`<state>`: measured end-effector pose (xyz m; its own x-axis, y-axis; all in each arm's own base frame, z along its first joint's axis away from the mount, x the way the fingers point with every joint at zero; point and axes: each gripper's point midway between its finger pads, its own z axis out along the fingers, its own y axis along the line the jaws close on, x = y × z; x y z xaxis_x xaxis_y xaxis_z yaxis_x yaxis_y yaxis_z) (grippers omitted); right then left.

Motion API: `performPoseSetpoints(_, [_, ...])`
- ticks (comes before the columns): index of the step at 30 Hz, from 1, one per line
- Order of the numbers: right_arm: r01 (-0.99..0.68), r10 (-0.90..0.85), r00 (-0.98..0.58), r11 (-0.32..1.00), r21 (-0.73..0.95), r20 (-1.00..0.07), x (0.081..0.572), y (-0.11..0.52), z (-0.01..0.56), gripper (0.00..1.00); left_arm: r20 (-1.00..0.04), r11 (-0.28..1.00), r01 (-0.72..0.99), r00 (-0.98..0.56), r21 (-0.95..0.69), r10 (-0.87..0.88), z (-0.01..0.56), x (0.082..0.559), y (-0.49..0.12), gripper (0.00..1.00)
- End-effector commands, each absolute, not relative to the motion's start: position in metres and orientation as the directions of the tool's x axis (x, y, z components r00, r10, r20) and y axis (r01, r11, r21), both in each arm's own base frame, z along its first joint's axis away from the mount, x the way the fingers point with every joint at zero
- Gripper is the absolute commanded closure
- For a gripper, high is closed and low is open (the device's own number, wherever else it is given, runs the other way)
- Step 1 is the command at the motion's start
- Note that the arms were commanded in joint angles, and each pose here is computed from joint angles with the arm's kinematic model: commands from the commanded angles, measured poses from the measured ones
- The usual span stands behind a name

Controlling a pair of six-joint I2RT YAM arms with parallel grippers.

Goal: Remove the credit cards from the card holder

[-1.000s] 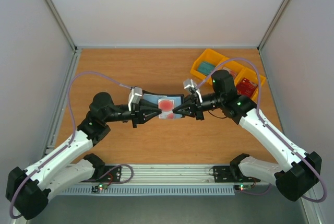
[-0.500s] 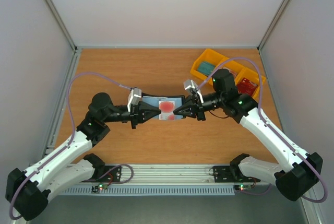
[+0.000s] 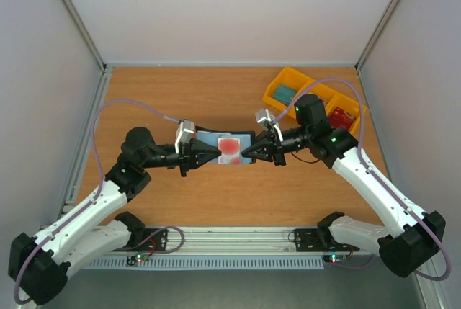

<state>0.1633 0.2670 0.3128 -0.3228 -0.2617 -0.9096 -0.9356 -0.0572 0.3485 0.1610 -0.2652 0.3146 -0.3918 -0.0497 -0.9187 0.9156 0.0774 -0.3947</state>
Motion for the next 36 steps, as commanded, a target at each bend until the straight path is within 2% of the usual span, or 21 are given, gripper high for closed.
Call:
performPoseSetpoints(1, [-0.943,-0.247,-0.304,-0.06,0.328,-0.92,0.163,0.266,0.326,0.99,-0.931,0.07,0.93,-0.356,-0.361,-0.083,0.327,0.159,-0.261,1.0])
performPoseSetpoints(15, [-0.938,-0.216,-0.311,-0.087,0.335,-0.926,0.162,0.262,0.333,0.99,-0.938,0.072,0.937,-0.336,-0.342,-0.084,0.328,0.158,-0.258,1.0])
performPoseSetpoints(19, [-0.926,-0.229,-0.331,-0.107,0.362,-0.915,0.161,0.269,0.329,0.8,-0.928,0.085,0.927,-0.358,-0.367,-0.102,0.327,0.162,-0.264,1.0])
performPoseSetpoints(22, [-0.933,-0.231,-0.298,-0.136,0.334,-0.926,0.153,0.276,0.331,0.73,-0.926,0.088,0.924,-0.362,-0.371,-0.106,0.329,0.164,-0.266,1.0])
performPoseSetpoints(24, [-0.937,-0.216,-0.289,-0.137,0.322,-0.933,0.154,0.277,0.332,0.72,-0.928,0.087,0.927,-0.356,-0.365,-0.105,0.33,0.164,-0.267,1.0])
performPoseSetpoints(26, [-0.94,-0.206,-0.286,-0.128,0.315,-0.936,0.158,0.278,0.33,0.75,-0.931,0.088,0.929,-0.352,-0.361,-0.101,0.329,0.163,-0.266,1.0])
performPoseSetpoints(29, [-0.936,-0.204,-0.299,-0.125,0.328,-0.932,0.161,0.28,0.329,0.96,-0.928,0.091,0.926,-0.358,-0.367,-0.1,0.328,0.164,-0.267,1.0])
performPoseSetpoints(30, [-0.938,-0.204,-0.293,-0.127,0.322,-0.934,0.161,0.28,0.33,0.99,-0.927,0.09,0.924,-0.361,-0.37,-0.101,0.328,0.164,-0.266,1.0])
performPoseSetpoints(35, [-0.946,-0.213,-0.26,-0.14,0.293,-0.942,0.155,0.272,0.33,0.99,-0.93,0.085,0.928,-0.355,-0.363,-0.096,0.33,0.162,-0.264,0.98])
performPoseSetpoints(36, [-0.944,-0.218,-0.262,-0.143,0.296,-0.94,0.155,0.273,0.331,0.99,-0.932,0.074,0.931,-0.352,-0.359,-0.089,0.33,0.16,-0.264,0.88])
